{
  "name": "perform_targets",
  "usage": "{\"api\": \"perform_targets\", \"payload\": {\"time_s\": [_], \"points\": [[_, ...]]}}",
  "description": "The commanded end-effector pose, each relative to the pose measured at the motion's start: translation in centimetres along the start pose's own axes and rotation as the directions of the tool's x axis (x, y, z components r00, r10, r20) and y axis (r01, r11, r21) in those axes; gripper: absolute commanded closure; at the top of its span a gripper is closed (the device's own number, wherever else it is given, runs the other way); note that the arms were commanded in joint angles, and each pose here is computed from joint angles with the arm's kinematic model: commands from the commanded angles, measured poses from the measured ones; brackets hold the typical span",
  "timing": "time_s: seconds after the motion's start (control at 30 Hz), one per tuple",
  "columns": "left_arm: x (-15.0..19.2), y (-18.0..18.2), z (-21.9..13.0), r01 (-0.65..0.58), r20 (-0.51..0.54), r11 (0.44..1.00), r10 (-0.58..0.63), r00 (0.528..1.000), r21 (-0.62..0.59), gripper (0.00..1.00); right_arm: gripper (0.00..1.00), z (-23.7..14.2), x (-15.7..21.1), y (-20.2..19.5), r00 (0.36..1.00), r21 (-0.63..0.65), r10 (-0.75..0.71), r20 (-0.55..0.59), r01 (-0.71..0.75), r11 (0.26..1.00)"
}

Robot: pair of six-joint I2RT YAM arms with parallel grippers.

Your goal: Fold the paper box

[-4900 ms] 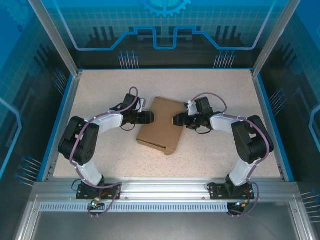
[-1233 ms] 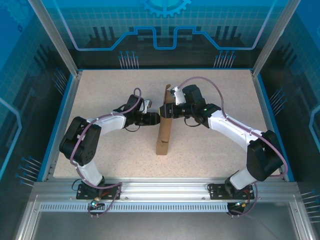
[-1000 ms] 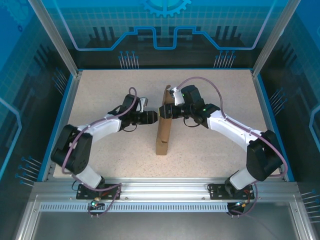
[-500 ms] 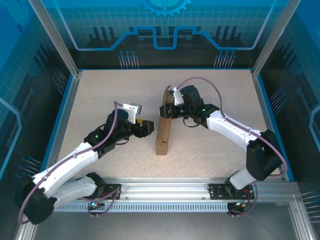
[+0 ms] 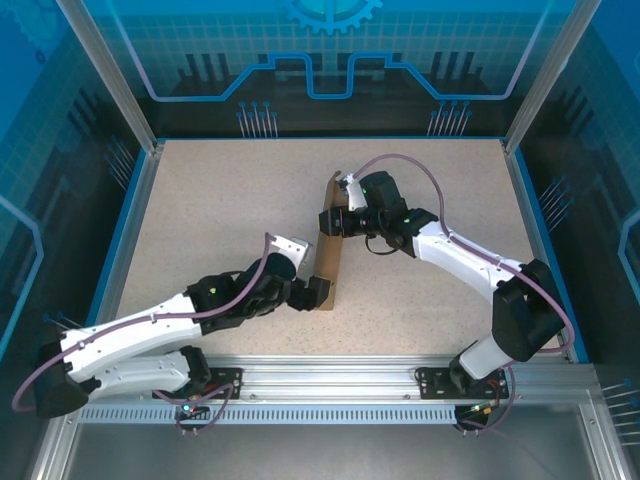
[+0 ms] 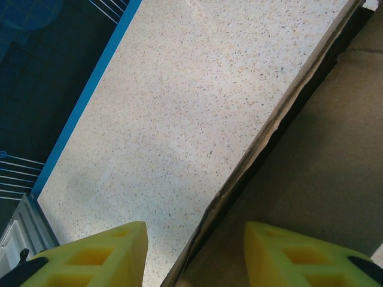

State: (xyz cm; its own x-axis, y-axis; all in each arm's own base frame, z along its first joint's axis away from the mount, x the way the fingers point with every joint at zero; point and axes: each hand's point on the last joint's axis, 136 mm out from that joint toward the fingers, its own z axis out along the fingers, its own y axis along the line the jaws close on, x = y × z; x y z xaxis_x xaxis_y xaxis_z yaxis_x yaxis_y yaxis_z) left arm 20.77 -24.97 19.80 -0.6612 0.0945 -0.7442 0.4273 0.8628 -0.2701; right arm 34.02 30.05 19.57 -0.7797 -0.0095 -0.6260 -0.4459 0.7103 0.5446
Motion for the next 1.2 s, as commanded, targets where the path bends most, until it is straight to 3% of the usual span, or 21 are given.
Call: {"api": "perform_targets", "payload": {"time_s": [0.0,0.27,0.7,0.93,1.17], "points": [[-1.2,0.2,-0.1,0.015,0.031,0.999,-0.013,0.999,-0.050,0.16,0.54,0.5,2.0,-1.1,0.999,0.045,0.015,-0.050,-0.013,0.999],[-1.2,-0.8,1.8,-0.008,-0.002,0.998,0.008,1.000,-0.068,0.13,0.54,0.5,1.8,-1.0,0.999,0.042,0.006,-0.043,-0.004,0.999],[-1.1,-0.6,4.2,-0.084,0.032,0.973,0.092,0.995,-0.214,0.14,0.54,0.3,1.6,-0.9,0.999,0.041,0.005,-0.039,-0.003,0.999],[-1.4,-0.3,5.0,-0.115,0.050,0.955,0.134,0.990,-0.275,0.25,0.54,0.1,1.5,-1.3,0.999,0.048,0.007,-0.037,-0.006,0.999],[-1.0,-0.5,5.4,-0.135,0.040,0.957,0.151,0.988,-0.258,0.34,0.54,-0.3,1.0,-1.5,1.000,0.050,0.013,-0.025,-0.011,0.999]]}}
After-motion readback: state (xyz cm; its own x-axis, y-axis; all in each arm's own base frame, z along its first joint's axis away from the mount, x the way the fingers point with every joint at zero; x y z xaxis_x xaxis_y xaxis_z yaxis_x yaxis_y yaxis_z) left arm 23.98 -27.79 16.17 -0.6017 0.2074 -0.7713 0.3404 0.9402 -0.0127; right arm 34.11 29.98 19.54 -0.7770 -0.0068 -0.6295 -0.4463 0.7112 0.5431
